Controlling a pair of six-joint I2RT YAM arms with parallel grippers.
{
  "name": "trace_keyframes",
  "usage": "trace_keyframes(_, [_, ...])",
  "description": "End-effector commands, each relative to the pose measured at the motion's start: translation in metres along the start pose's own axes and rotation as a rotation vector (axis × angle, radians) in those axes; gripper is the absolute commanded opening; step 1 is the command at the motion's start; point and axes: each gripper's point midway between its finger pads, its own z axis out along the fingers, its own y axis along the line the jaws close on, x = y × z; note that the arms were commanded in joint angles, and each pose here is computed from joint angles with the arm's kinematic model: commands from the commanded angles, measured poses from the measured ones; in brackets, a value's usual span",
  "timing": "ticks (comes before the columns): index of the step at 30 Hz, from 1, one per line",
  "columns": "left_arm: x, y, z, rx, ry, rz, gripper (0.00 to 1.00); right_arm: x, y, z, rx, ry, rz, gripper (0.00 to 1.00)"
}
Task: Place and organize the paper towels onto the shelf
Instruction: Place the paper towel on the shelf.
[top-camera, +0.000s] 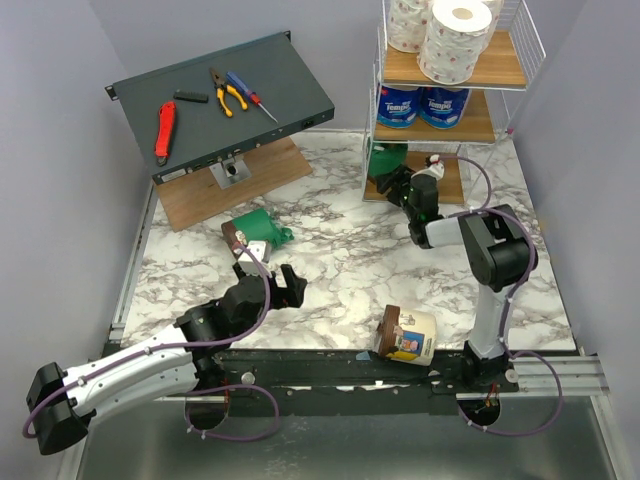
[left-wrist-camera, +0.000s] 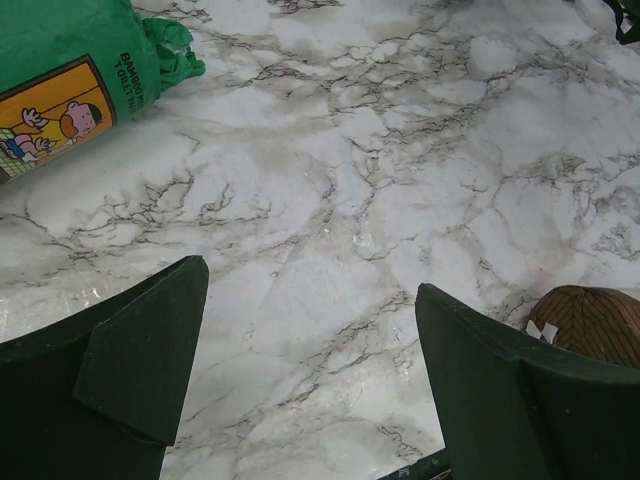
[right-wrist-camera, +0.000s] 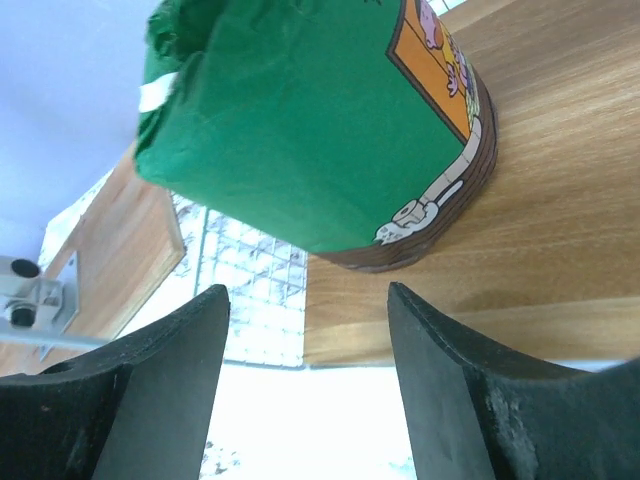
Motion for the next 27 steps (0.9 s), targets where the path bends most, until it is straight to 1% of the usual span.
trace_keyframes(1, [-0.010,-0.001,-0.002,0.002,-0.033,-0.015,0.89,-0.021,0.023,-0.024,-0.065,-0.015,0.033,0.68])
trace_keyframes(5, [-0.011,-0.001,-0.004,0.006,-0.039,-0.018,0.89,-0.013,0.030,-0.054,-0.084,0.072,0.037,0.69])
trace_keyframes(8, [-0.013,0.000,-0.006,0.009,-0.048,-0.024,0.89,-0.007,0.041,-0.084,-0.128,0.158,0.034,0.70])
trace_keyframes(14, [-0.016,0.001,-0.009,0.009,-0.056,-0.049,0.89,-0.010,0.035,-0.137,-0.018,0.280,0.043,0.74])
trace_keyframes(16, [-0.014,0.005,-0.009,-0.008,-0.053,-0.061,0.91,-0.010,0.024,-0.153,0.055,0.302,0.033,0.75])
trace_keyframes(18, [-0.013,0.008,-0.009,-0.029,-0.047,-0.071,0.94,-0.015,0.014,-0.168,0.105,0.282,0.042,0.78])
trace_keyframes(21, [-0.016,0.009,-0.010,-0.044,-0.050,-0.082,0.99,-0.024,0.016,-0.192,0.095,0.242,0.086,0.84])
trace_keyframes(23, [-0.019,0.007,-0.010,-0.037,-0.061,-0.104,0.99,-0.026,0.020,-0.206,0.084,0.247,0.112,0.86])
trace_keyframes(24, [-0.020,0.004,-0.009,-0.020,-0.065,-0.106,0.99,-0.025,0.018,-0.213,0.097,0.259,0.124,0.86])
trace_keyframes(27, [-0.026,-0.021,-0.010,0.125,-0.093,-0.094,0.99,-0.011,-0.002,-0.232,0.197,0.304,0.160,0.86])
